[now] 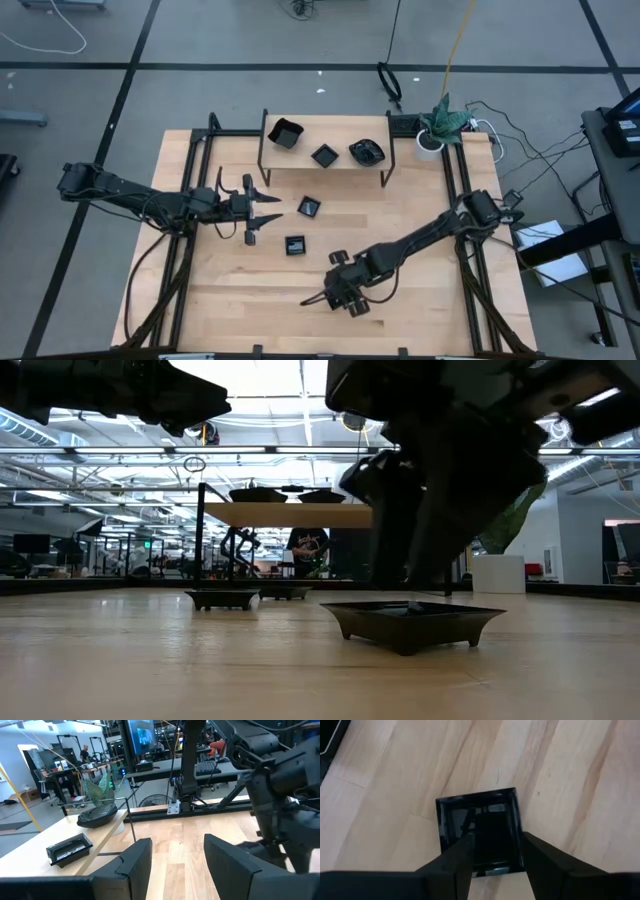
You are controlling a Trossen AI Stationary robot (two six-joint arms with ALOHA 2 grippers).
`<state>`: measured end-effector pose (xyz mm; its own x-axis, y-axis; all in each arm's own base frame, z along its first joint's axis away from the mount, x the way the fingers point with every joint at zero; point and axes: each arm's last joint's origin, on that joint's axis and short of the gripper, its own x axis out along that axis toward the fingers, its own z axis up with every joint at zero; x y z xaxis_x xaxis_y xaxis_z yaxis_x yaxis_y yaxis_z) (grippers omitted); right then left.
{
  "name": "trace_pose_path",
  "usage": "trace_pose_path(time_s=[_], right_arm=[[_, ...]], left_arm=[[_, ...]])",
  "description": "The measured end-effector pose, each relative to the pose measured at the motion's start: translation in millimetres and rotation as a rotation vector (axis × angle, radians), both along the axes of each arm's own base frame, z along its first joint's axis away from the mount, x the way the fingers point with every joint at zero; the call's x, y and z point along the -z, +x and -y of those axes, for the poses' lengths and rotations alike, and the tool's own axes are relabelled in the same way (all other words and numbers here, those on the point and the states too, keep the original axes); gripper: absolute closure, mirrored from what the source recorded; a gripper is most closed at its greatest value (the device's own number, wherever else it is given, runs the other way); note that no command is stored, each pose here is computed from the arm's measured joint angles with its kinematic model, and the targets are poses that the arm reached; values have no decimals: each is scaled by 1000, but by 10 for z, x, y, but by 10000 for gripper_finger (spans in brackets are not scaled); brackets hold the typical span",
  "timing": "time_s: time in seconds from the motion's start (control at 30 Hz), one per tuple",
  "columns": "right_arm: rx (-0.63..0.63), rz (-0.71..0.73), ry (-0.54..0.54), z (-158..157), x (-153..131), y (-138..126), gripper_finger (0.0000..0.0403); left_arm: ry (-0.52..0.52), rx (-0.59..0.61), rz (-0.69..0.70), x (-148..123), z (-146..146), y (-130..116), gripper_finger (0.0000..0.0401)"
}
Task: Pick & Place Mini shaped plates
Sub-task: Stack the bottom square plate on top of the other square plates on the shelf
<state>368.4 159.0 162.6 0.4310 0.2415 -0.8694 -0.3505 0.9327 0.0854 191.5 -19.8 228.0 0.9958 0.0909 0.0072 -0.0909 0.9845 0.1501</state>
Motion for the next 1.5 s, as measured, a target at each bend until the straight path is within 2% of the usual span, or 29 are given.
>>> trace_pose_path(time_s=[0.4, 0.83, 0.97, 1.27, 1.5], right_arm=[[-4, 50, 10, 49, 142, 12, 272], [-15, 39, -10, 104, 236, -32, 277], [-29, 45, -19, 117, 235, -25, 302], [-70, 73, -34, 121, 222, -10, 394], [-73, 132, -19, 136, 85, 4, 398]], left_arm=[[0, 1, 0, 0, 1, 0, 215], [0, 0, 0, 0, 0, 0, 215], [0, 0, 0, 0, 0, 0, 215], [0, 0, 0, 0, 0, 0, 215], [0, 1, 0, 0, 1, 0, 215]])
